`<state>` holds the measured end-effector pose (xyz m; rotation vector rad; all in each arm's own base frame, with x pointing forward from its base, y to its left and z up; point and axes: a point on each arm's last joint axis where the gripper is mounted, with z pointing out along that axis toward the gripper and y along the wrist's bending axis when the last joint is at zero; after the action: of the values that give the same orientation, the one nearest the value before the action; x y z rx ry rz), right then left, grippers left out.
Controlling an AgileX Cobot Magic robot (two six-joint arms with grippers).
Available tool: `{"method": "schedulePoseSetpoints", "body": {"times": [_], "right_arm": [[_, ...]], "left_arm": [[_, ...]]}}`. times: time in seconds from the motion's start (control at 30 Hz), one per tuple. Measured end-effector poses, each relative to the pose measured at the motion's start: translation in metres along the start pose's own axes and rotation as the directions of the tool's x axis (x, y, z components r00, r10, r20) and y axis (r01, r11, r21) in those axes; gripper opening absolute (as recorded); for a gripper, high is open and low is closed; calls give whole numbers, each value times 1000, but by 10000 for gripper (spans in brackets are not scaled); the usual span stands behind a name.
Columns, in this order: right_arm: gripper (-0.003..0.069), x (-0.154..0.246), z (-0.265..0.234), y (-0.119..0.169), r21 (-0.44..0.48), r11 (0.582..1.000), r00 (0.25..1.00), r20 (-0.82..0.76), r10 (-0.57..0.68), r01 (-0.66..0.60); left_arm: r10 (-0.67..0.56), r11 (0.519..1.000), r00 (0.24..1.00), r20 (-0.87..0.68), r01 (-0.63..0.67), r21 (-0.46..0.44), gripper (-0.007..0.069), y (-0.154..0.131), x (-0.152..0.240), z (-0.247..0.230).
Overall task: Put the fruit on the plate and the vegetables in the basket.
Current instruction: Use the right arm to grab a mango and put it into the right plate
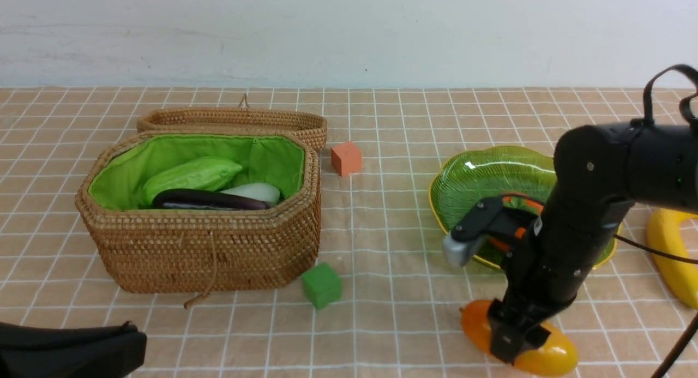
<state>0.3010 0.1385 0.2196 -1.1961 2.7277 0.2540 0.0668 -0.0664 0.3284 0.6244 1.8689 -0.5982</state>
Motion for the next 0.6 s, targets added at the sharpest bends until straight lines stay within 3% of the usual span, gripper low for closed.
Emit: {"method": "schedulePoseSetpoints", "body": {"times": [0.07, 0.1, 0.13, 0.17, 0.27, 0.3, 0.5, 0.6], "right_arm": [[564, -5, -19, -4, 32, 996, 994, 76, 84, -86], [564, -9, -42, -15, 69, 972, 957, 203, 208, -226], [564, -9, -45, -17, 71, 967, 949, 219, 225, -246], [564, -10, -57, -37, 89, 922, 886, 324, 331, -377], [564, 2, -61, -90, 98, 789, 723, 481, 496, -607], [564, 5, -54, -105, 99, 756, 690, 499, 525, -647], [564, 15, -15, -156, 71, 651, 568, 565, 598, -755], [564, 16, -5, -164, 55, 629, 541, 572, 616, -775]], "left_arm": [[0, 1000, 1000, 4, 0, 1, -13, 0, 0, 0], [-3, 1000, 1000, 19, 3, 8, -13, -1, -2, 0], [-4, 1000, 1000, 19, 4, 9, -13, -1, -2, 0], [-6, 1000, 999, 39, 6, 17, -13, -1, -4, 0], [-7, 999, 996, 86, 5, 32, -13, -3, -8, 0], [-8, 999, 995, 95, 4, 35, -13, -3, -9, 0], [-8, 999, 994, 111, 4, 40, -13, -4, -10, -1], [-8, 999, 994, 112, 4, 40, -13, -4, -10, -1]]}}
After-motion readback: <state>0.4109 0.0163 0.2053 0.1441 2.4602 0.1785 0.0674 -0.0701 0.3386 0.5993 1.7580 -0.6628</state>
